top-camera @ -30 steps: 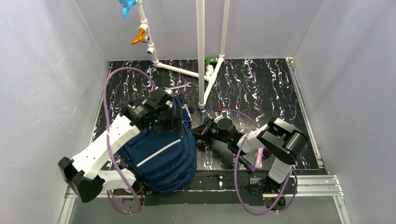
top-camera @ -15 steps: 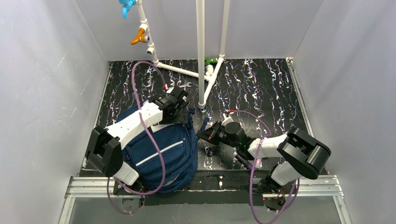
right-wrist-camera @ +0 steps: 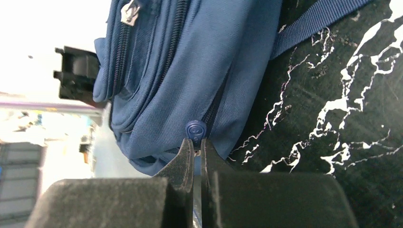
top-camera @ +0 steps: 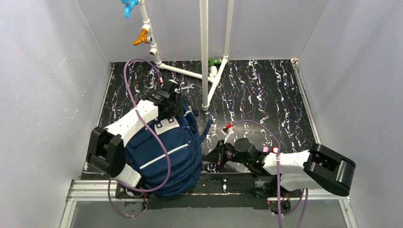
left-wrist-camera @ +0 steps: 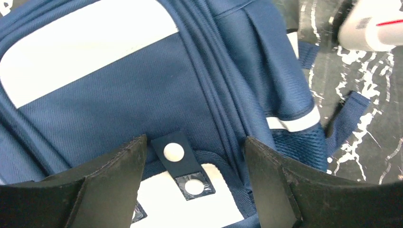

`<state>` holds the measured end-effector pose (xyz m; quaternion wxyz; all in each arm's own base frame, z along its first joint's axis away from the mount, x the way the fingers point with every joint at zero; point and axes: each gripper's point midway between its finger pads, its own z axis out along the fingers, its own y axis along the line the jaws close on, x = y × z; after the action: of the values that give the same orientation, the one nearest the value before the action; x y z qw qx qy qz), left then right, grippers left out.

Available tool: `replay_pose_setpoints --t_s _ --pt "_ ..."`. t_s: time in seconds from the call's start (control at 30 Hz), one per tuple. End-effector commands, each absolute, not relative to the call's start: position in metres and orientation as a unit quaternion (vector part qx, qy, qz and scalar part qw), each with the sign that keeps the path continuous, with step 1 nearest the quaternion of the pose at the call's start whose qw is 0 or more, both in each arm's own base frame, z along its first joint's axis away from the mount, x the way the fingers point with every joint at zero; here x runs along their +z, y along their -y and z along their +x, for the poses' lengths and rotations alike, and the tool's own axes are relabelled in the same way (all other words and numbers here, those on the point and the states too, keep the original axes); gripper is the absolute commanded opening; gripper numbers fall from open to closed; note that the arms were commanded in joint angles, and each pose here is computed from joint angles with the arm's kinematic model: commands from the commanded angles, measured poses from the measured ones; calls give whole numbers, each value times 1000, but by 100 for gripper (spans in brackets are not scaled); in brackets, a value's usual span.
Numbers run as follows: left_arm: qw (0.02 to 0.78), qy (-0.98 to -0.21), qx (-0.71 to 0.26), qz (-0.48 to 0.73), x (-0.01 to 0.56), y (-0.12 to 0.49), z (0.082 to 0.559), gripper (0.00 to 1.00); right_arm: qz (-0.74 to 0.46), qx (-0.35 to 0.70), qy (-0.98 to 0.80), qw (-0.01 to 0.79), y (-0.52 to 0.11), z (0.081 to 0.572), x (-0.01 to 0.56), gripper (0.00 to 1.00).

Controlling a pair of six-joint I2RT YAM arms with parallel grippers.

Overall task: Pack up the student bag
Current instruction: Zip the student bag at the center of the board.

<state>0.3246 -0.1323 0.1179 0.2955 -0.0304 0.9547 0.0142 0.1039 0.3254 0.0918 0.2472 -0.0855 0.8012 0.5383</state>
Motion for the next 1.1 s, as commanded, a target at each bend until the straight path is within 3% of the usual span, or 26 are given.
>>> replay_pose_setpoints --t_s 0.0,0.13,0.23,0.4,0.6,0.73,0.97,1.07 --pt "273 -959 -63 31 136 158 315 72 -254 527 -774 243 -325 72 78 1" --pt "245 -953 -164 70 161 176 269 73 -350 482 -755 273 -328 78 80 1" --pt "215 -948 -218 91 183 180 226 74 -406 449 -740 293 -327 84 83 12" --pt "182 -944 -256 103 192 176 171 73 -434 466 -709 303 -337 82 96 16" --pt "226 -943 -160 182 175 180 149 78 -367 519 -714 295 -342 76 104 13" --pt "212 -954 -65 201 152 180 153 84 -330 521 -725 306 -335 81 104 9" --pt "233 -944 57 226 120 174 184 92 -325 494 -742 316 -327 87 101 6" --pt "240 -942 67 224 117 182 195 94 -328 489 -745 314 -327 88 99 5"
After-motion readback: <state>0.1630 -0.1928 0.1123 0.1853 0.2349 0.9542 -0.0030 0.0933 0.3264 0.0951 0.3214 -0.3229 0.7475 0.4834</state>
